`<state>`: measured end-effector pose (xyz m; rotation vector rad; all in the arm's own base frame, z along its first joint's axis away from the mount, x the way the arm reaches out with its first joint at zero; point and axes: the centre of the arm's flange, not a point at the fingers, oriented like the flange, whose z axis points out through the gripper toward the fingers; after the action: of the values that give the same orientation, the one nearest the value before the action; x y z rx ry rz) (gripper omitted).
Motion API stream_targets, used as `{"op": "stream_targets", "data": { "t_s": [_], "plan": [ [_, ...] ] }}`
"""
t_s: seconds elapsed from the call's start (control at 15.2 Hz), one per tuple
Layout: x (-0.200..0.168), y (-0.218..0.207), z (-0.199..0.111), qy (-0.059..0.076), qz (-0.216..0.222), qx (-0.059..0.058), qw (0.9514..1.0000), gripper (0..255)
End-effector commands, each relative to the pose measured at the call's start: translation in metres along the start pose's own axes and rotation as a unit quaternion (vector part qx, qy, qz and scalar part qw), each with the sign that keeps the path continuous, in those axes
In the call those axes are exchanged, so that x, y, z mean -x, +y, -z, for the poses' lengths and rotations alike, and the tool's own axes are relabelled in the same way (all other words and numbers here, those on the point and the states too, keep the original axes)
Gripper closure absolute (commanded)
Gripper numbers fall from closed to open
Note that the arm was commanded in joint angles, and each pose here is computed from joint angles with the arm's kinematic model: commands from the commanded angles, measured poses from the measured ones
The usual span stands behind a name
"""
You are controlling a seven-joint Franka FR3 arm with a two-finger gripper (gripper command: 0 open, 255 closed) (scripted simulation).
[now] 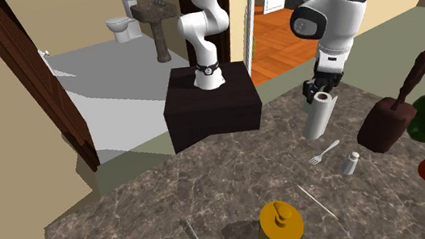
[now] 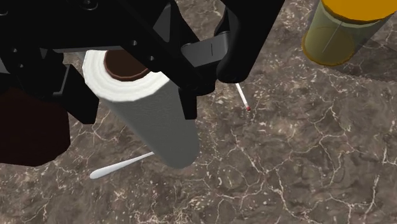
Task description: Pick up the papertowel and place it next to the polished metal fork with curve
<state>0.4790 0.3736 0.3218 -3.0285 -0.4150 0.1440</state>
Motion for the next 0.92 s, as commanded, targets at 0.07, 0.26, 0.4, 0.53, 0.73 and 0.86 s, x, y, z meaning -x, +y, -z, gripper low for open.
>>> {"op": "stream_targets", "data": {
  "t_s": [0.07, 0.26, 0.4, 0.53, 0.73, 0.86],
  "plan": [
    [0.001, -0.002, 0.016, 0.000, 0.000, 0.000, 1.0000, 255],
    [0.002, -0.003, 0.032, 0.000, 0.000, 0.000, 1.0000, 255],
    [0.003, -0.004, 0.042, 0.000, 0.000, 0.000, 1.0000, 255],
    [0.004, -0.005, 0.053, 0.000, 0.000, 0.000, 1.0000, 255],
    [0.005, -0.007, 0.068, 0.000, 0.000, 0.000, 1.0000, 255],
    [0.006, -0.008, 0.079, 0.000, 0.000, 0.000, 1.0000, 255]
  ]
}}
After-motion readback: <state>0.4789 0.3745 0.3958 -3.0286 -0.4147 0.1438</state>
